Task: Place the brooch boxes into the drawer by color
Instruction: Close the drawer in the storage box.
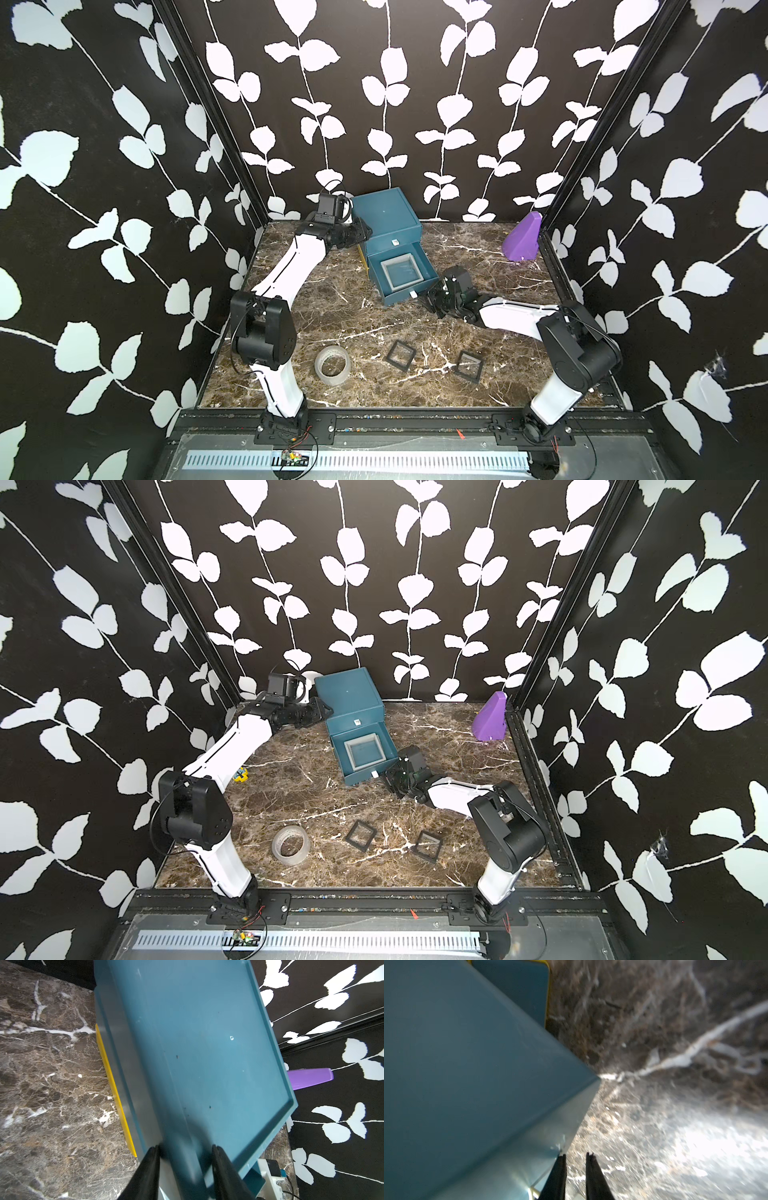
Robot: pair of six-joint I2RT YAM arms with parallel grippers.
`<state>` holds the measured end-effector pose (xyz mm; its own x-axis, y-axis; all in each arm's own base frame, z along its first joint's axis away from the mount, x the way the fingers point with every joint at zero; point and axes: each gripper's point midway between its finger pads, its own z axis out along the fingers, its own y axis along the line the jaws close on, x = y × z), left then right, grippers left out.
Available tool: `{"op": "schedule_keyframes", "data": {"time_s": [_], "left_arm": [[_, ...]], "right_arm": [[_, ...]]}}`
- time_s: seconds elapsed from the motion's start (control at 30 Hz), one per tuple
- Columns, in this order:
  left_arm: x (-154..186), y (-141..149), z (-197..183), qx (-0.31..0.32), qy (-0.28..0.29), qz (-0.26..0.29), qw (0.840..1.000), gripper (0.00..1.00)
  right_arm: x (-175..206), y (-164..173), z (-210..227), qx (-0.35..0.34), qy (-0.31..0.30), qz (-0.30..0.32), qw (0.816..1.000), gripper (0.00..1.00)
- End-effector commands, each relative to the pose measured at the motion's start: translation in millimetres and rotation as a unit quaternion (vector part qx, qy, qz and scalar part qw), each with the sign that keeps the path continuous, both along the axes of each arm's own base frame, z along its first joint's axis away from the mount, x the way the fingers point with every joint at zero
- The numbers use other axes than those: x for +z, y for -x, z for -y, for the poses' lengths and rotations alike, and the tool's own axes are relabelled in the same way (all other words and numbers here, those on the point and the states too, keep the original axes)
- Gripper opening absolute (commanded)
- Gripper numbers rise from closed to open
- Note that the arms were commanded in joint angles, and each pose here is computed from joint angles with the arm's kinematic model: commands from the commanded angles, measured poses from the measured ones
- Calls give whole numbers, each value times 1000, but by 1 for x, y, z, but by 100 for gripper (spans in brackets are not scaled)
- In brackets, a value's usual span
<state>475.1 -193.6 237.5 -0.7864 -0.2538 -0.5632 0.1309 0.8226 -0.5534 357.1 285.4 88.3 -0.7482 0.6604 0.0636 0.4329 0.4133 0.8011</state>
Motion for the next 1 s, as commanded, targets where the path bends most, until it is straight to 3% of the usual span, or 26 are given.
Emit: {"op": "schedule_keyframes", "data": {"time_s": [0.0,0.97], "left_arm": [[-18,16,-1,-14,-10,-32,999,37],[-19,25,5,-24,-3,-35,999,34]], "right_arm": [[50,-36,-15,-37,-57,71,995,19],[66,-96,-68,-81,-91,89,989,18]]}}
